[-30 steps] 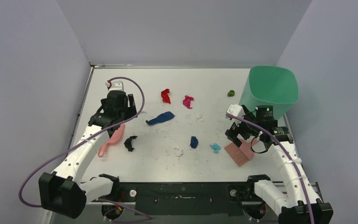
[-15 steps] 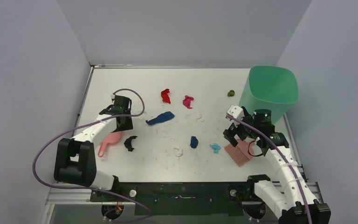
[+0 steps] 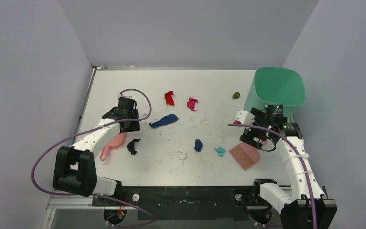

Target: Sweep away the paper scraps from the table

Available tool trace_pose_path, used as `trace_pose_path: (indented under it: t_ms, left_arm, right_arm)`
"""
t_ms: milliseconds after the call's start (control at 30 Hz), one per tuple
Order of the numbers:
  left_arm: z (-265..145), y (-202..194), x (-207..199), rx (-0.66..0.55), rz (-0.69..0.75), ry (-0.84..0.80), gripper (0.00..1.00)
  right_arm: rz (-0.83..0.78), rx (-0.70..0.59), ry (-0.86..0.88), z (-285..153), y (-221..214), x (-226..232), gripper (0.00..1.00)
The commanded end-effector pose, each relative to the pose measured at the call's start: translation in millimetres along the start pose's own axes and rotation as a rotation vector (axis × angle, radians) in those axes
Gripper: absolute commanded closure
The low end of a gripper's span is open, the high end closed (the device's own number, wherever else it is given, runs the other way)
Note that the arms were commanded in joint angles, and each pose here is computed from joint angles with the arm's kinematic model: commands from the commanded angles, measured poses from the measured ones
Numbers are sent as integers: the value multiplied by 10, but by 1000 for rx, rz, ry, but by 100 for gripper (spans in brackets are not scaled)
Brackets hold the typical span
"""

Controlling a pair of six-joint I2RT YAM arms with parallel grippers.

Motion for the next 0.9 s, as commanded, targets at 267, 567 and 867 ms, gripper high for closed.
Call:
trace_pose_path:
  t_ms: [267,567,867]
  left_arm:
    - [-606,305,-339,-230,27,-242,37]
    - [-802,300,-428,-256,30,-333,37]
    - [-832,299,-476,-240,28,-371,37]
  right_arm:
    - [-440,209,346,204,-1247,288,8]
    - [-603,159,333,648,-1421,283,6]
    - [-598,110,363,871,-1339,307,9]
Point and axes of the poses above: each gripper's point midway between its finger pads, its own z axis out along the fingers, its own x axis along the line the jaws close on, y = z × x, the point moved 3 cm from there along -z, back along the fingers, and after that the axes turned 9 degrees about -z, right-handed, at the moved point
